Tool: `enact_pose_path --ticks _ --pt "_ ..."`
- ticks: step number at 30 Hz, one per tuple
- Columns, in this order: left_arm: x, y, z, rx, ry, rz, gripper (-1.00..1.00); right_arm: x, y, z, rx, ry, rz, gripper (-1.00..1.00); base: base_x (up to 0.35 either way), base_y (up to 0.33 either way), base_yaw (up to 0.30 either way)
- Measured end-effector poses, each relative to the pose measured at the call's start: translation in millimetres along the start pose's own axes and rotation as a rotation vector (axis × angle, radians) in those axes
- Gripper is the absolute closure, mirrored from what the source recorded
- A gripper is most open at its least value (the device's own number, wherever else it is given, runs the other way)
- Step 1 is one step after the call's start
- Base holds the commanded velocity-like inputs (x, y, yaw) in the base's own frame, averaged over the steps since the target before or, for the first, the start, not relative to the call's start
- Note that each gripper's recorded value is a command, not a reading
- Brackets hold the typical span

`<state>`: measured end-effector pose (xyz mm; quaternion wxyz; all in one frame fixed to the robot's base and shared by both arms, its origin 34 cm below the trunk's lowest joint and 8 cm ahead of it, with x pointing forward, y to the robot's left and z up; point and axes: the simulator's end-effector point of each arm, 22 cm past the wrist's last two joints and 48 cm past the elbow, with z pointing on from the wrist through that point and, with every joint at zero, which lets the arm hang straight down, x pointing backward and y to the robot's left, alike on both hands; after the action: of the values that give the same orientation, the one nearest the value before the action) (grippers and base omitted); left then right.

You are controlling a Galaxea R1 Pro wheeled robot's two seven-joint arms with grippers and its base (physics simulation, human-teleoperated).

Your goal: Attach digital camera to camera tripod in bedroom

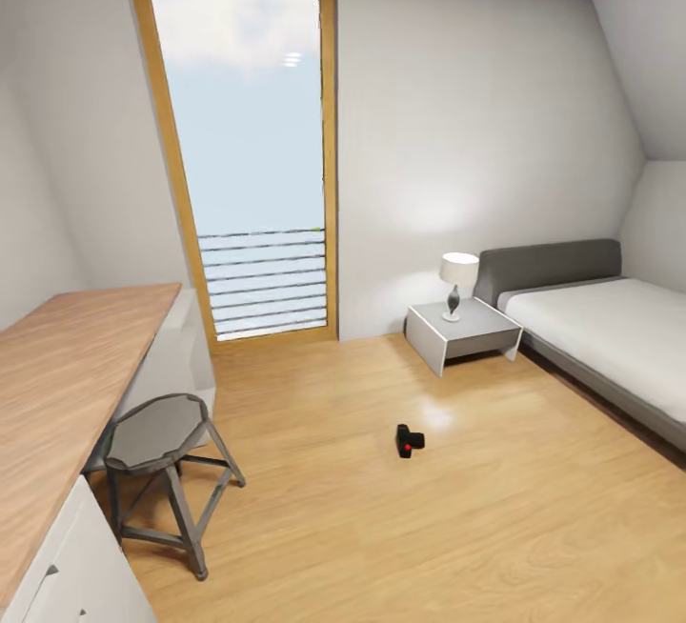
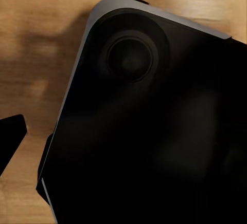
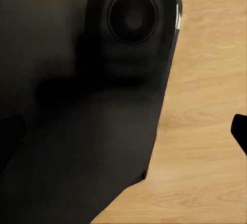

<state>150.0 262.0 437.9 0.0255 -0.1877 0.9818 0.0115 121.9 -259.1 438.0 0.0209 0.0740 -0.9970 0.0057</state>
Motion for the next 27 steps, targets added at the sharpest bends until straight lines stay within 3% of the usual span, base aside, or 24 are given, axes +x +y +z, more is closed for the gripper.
enact_pose_path --ticks 9,21,27 --pt "0.1 -0.1 0.0 0.0 0.0 0.0 -1.0 0.0 0.0 0.0 0.0 0.0 0.0 -1.0 0.0 0.215 0.0" --pt "0.1 -0.2 0.0 0.0 0.0 0.0 -1.0 -0.3 0.6 0.0 -0.001 -0.001 0.0 -1.0 0.007 0.028 0.0" --pt "0.1 -0.4 -0.1 0.001 0.0 0.001 -1.0 -0.3 0.7 -0.1 -0.001 -0.002 0.0 -1.0 0.172 0.003 0.0"
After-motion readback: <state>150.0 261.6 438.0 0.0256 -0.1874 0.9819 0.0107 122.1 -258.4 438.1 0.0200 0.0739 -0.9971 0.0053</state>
